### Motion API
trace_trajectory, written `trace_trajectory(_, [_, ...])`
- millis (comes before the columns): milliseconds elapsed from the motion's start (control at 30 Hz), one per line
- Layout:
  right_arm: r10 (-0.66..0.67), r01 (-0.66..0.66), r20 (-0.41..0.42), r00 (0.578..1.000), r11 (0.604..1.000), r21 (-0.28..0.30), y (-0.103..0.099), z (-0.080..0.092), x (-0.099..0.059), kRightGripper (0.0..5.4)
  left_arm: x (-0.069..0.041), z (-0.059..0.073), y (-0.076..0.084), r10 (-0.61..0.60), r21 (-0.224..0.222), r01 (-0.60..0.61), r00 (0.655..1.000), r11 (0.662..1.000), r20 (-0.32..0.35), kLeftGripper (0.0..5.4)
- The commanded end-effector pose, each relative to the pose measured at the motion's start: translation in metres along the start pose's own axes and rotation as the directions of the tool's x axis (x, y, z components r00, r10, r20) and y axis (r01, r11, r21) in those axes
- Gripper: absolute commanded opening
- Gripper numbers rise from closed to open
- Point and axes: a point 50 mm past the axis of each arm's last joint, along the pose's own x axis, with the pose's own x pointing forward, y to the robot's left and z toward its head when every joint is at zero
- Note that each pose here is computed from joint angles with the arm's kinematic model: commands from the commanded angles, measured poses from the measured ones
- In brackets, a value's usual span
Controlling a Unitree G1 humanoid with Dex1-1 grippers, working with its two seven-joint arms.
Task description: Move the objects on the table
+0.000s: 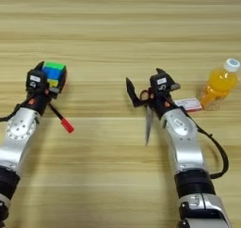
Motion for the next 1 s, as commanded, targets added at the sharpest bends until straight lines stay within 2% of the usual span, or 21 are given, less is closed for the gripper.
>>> trace_trajectory(33, [-0.015, 0.016, 0.011, 1.000, 1.000, -0.002, -0.004, 0.006, 0.003, 5.40, 0.003, -0.002, -0.010, -0.075, -0.013, 0.075, 0.997, 0.997, -0.028, 3.22])
trace_trajectory(267, [-0.021, 0.021, 0.012, 1.000, 1.000, -0.001, -0.004, 0.006, 0.003, 5.40, 0.003, -0.004, -0.022, -0.173, -0.042, 0.171, 0.984, 0.984, -0.048, 3.22])
trace_trajectory(400, [-0.024, 0.024, 0.012, 1.000, 1.000, -0.001, -0.005, 0.006, 0.003, 5.40, 0.004, -0.006, -0.027, -0.217, -0.089, 0.211, 0.974, 0.973, -0.059, 3.22])
trace_trajectory(533, [-0.026, 0.026, 0.011, 1.000, 1.000, -0.001, -0.005, 0.006, 0.003, 5.40, 0.005, -0.008, -0.030, -0.251, -0.117, 0.242, 0.966, 0.963, -0.068, 3.22])
trace_trajectory(767, [-0.029, 0.029, 0.012, 1.000, 1.000, 0.000, -0.005, 0.006, 0.003, 5.40, 0.006, -0.010, -0.042, -0.338, -0.125, 0.327, 0.937, 0.937, -0.082, 3.22])
trace_trajectory(933, [-0.030, 0.030, 0.014, 0.999, 1.000, 0.000, -0.005, 0.007, 0.003, 5.40, 0.007, -0.019, -0.043, -0.349, -0.188, 0.324, 0.930, 0.927, -0.118, 3.22])
trace_trajectory(1000, [-0.029, 0.029, 0.013, 0.999, 1.000, 0.000, -0.005, 0.007, 0.004, 5.40, 0.007, -0.022, -0.043, -0.355, -0.198, 0.326, 0.926, 0.924, -0.132, 3.22])
